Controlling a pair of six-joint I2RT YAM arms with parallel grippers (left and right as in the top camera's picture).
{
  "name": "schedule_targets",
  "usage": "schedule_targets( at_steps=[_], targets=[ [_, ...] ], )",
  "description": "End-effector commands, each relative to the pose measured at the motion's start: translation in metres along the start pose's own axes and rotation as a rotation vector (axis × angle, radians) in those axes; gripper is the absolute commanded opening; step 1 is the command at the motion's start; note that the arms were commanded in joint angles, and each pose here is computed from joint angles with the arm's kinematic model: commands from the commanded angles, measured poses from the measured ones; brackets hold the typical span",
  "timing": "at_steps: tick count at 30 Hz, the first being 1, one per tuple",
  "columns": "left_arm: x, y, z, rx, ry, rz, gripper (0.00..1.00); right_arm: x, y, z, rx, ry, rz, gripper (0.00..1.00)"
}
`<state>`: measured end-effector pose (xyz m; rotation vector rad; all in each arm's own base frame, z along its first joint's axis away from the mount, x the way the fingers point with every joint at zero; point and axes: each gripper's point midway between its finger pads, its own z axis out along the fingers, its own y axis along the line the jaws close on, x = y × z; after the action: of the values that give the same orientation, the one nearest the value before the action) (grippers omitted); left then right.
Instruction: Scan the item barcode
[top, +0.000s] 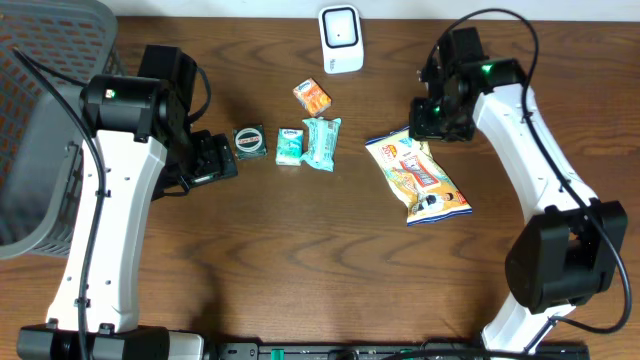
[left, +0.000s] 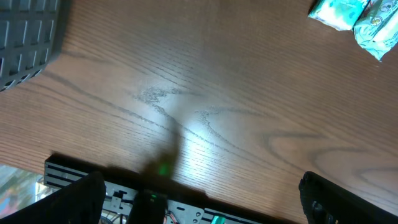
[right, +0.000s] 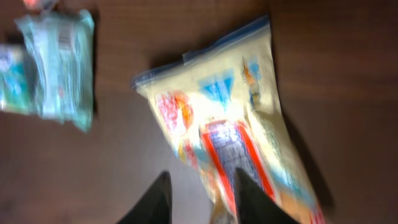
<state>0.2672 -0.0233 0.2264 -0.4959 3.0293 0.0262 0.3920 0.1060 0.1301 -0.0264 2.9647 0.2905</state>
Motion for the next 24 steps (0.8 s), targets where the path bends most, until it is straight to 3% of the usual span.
schedule_targets(
  at_steps=[1, 7, 13, 16, 24],
  targets=[
    [-0.001, 0.003, 0.001, -0.015, 0.001, -0.004, 0.98, 0.025, -0.023, 0.005, 0.129, 0.093, -0.029, 0.23],
    [-0.001, 0.003, 0.001, -0.015, 0.002, -0.004, 0.98, 0.074, -0.042, 0.044, 0.178, 0.235, 0.035, 0.21],
    [-0.001, 0.003, 0.001, -0.015, 0.002, -0.004, 0.98, 0.102, -0.066, 0.083, 0.247, 0.252, 0.088, 0.24],
    [-0.001, 0.003, 0.001, -0.015, 0.002, -0.004, 0.98, 0.096, -0.085, 0.080, 0.337, 0.214, 0.134, 0.25],
    [-0.001, 0.003, 0.001, -0.015, 0.002, -0.004, 0.98, 0.067, -0.061, 0.017, 0.278, 0.226, 0.131, 0.31]
  ],
)
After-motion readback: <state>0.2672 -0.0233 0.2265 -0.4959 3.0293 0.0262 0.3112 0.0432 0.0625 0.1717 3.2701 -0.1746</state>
